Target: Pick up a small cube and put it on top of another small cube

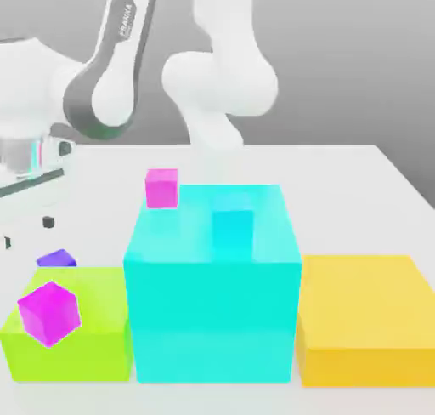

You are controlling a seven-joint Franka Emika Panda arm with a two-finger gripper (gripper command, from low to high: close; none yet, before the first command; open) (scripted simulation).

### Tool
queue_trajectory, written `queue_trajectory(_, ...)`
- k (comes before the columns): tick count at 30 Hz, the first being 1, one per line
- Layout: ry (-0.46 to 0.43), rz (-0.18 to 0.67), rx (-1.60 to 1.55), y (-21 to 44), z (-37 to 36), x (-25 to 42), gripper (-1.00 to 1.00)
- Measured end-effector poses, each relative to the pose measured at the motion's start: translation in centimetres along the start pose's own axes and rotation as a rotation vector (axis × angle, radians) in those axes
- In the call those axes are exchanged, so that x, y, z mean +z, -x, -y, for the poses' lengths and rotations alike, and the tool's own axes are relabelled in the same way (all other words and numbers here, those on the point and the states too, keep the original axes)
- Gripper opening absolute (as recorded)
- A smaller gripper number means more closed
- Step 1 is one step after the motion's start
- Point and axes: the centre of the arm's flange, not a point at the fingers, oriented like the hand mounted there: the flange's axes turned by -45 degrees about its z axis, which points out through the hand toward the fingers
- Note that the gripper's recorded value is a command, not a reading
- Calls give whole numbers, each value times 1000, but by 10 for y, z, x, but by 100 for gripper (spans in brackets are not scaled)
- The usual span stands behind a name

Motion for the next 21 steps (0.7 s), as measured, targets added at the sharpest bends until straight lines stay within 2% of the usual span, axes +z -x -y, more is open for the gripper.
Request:
queue_trajectory(3, 50, -15, 170, -27, -26, 30, 0)
queue_trajectory(10, 59, -18, 163, -19, -30, 88, 0)
queue_trajectory(11, 60, -16, 164, -19, -31, 93, -100)
queue_trajectory(17, 58, -16, 164, -19, -31, 96, -100)
queue_trajectory(21, 55, -20, 161, -20, -27, 72, -100)
